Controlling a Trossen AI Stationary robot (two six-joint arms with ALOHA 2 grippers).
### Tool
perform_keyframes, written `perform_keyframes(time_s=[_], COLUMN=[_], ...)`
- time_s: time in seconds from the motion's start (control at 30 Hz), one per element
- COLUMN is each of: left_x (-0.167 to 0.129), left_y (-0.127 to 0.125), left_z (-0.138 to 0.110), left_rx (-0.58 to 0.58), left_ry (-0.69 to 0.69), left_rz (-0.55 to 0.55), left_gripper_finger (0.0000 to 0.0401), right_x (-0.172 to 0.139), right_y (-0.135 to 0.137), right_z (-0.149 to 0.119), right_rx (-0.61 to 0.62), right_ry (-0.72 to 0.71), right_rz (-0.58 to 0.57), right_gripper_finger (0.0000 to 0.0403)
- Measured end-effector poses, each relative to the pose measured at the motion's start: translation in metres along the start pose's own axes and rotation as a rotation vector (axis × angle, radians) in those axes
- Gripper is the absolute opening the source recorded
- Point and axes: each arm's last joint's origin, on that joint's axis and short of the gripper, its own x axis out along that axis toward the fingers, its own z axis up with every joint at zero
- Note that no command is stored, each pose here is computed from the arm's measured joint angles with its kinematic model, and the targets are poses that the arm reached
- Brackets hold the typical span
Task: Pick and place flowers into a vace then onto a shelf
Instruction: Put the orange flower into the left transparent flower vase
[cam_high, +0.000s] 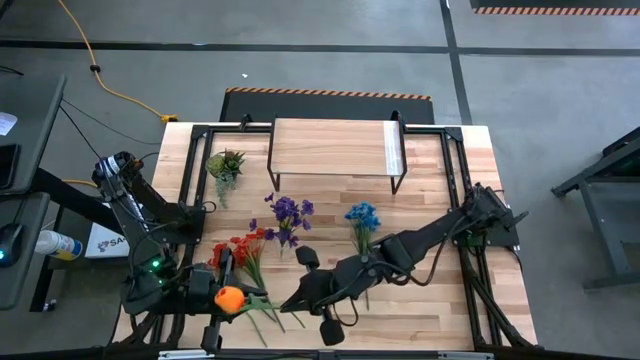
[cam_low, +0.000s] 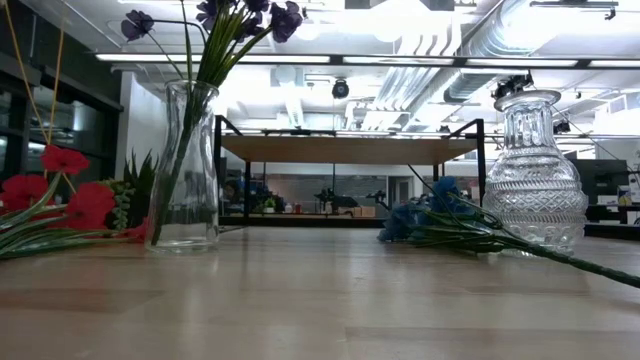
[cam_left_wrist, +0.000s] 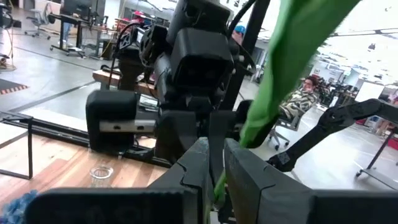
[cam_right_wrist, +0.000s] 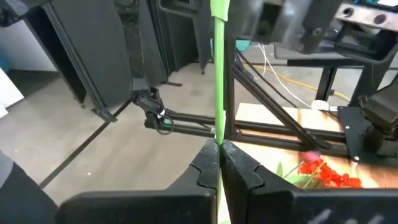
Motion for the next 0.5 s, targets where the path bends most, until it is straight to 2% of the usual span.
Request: perform_keyframes(time_s=[0.5], left_x=[0.0], left_y=[-0.001], left_z=[0.0], left_rx=[0.001], left_ry=[0.007], left_rz=[-0.032], left_gripper_finger=[0.0088], right_x=[0.001], right_y=[-0.017], right_z=[0.004], right_rx=[0.007], right_ry=[-0.004], right_rz=[-0.016], right_gripper_finger=[0.0])
